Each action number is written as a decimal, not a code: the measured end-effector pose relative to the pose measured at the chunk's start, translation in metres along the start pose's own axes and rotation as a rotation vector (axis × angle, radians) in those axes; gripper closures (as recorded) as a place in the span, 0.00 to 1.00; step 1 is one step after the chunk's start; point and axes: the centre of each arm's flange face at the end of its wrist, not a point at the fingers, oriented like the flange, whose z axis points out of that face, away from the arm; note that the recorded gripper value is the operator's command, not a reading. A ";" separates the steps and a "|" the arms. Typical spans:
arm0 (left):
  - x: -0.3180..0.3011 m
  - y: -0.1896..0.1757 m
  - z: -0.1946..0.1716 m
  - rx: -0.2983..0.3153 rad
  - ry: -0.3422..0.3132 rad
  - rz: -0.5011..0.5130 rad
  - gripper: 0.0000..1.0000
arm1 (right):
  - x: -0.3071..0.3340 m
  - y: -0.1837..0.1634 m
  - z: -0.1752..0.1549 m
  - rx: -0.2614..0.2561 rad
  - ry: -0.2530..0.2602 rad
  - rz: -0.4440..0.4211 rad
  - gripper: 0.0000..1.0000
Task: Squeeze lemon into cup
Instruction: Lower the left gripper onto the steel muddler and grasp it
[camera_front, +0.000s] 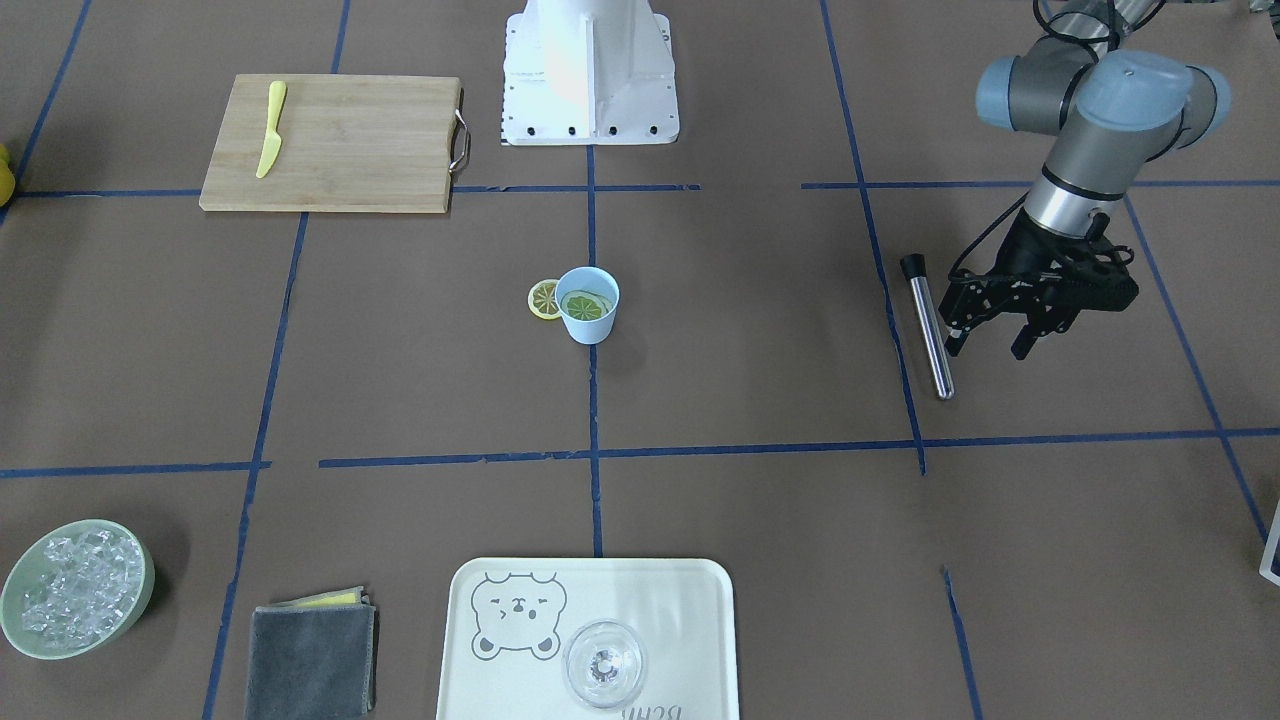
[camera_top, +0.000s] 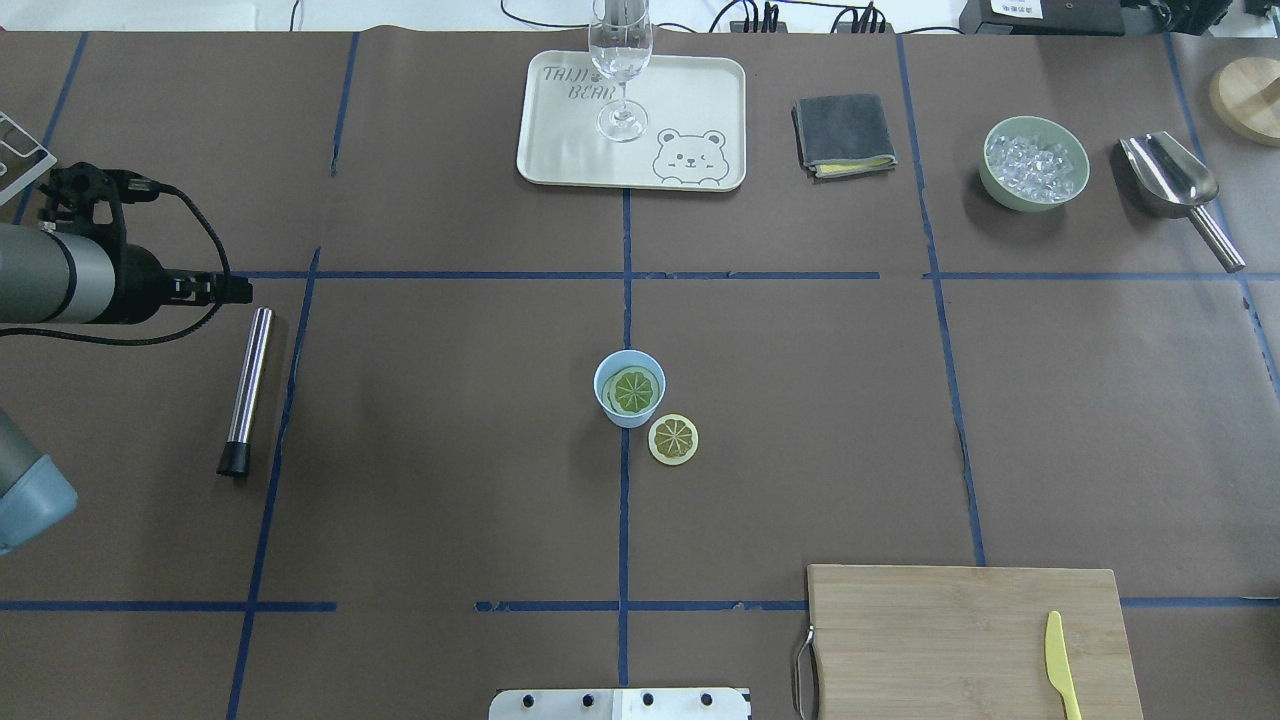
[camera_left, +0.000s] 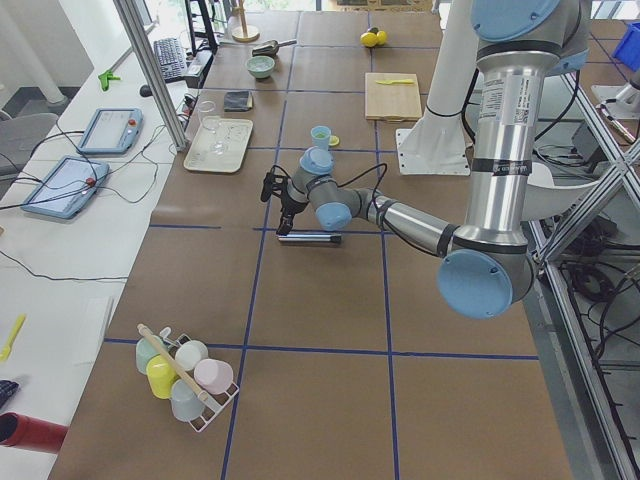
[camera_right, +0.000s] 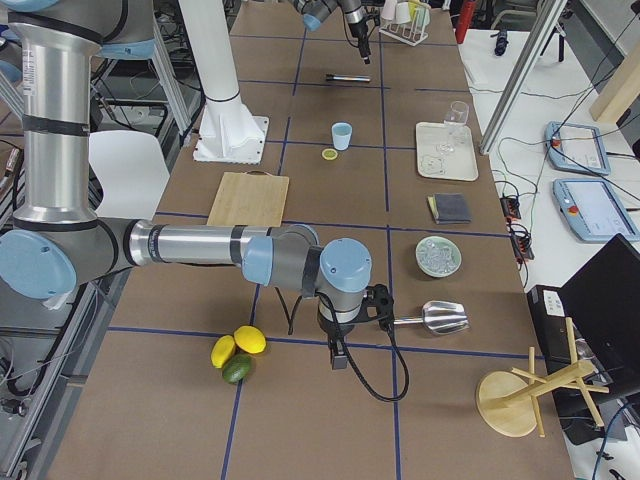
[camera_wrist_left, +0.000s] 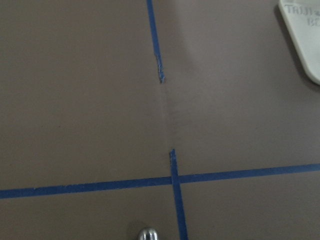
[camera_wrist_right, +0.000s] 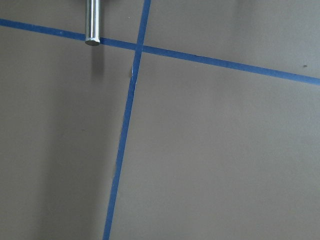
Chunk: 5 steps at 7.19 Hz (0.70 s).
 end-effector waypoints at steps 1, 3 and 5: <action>-0.001 0.009 0.014 -0.017 -0.031 -0.002 0.25 | 0.000 0.000 0.000 0.000 0.000 0.000 0.00; 0.001 0.019 0.032 -0.042 -0.052 0.001 0.29 | 0.000 -0.001 -0.001 0.001 0.001 -0.001 0.00; 0.010 0.027 0.047 -0.066 -0.054 0.015 0.36 | -0.001 -0.002 -0.002 0.006 0.002 -0.004 0.00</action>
